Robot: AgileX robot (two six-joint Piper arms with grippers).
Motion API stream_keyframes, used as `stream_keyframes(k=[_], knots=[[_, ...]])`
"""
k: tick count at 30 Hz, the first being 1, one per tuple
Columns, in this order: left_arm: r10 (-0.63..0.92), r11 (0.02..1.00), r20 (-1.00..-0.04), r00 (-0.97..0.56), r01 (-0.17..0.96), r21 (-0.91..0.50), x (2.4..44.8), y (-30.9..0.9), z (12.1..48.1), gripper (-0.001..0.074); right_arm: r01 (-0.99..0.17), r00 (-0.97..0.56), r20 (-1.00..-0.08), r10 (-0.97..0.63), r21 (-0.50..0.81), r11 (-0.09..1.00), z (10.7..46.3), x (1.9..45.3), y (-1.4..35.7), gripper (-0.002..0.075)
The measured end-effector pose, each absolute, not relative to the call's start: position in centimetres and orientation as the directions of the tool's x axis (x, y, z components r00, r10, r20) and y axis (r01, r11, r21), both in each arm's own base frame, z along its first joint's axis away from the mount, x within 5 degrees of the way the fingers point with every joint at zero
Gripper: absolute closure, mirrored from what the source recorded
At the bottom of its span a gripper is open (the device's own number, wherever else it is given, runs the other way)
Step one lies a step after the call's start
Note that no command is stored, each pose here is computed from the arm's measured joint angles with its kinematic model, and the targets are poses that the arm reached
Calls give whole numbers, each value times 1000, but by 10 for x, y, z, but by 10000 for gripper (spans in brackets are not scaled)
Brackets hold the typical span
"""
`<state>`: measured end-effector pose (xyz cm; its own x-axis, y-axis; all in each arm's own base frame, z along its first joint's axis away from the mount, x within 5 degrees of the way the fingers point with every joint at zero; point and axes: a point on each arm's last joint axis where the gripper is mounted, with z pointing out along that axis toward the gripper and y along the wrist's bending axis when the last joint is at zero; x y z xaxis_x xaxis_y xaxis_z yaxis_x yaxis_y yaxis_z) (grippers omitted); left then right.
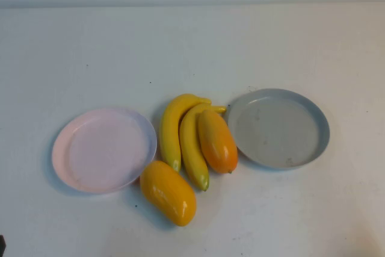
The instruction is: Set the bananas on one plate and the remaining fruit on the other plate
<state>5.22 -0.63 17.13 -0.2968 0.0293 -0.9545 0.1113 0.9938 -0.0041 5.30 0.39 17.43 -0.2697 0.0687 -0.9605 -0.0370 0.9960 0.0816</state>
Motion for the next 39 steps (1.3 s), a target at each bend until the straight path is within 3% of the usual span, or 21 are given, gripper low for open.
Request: stream_keyframes(k=[26, 39], knots=[[24, 994, -959, -282, 111, -8, 53, -6, 173, 738, -37, -270, -960, 69, 82, 996, 174, 53, 4, 741], [-273, 951, -956, -106, 120, -285, 56, -10, 192, 738, -37, -270, -960, 69, 82, 996, 174, 53, 4, 741]])
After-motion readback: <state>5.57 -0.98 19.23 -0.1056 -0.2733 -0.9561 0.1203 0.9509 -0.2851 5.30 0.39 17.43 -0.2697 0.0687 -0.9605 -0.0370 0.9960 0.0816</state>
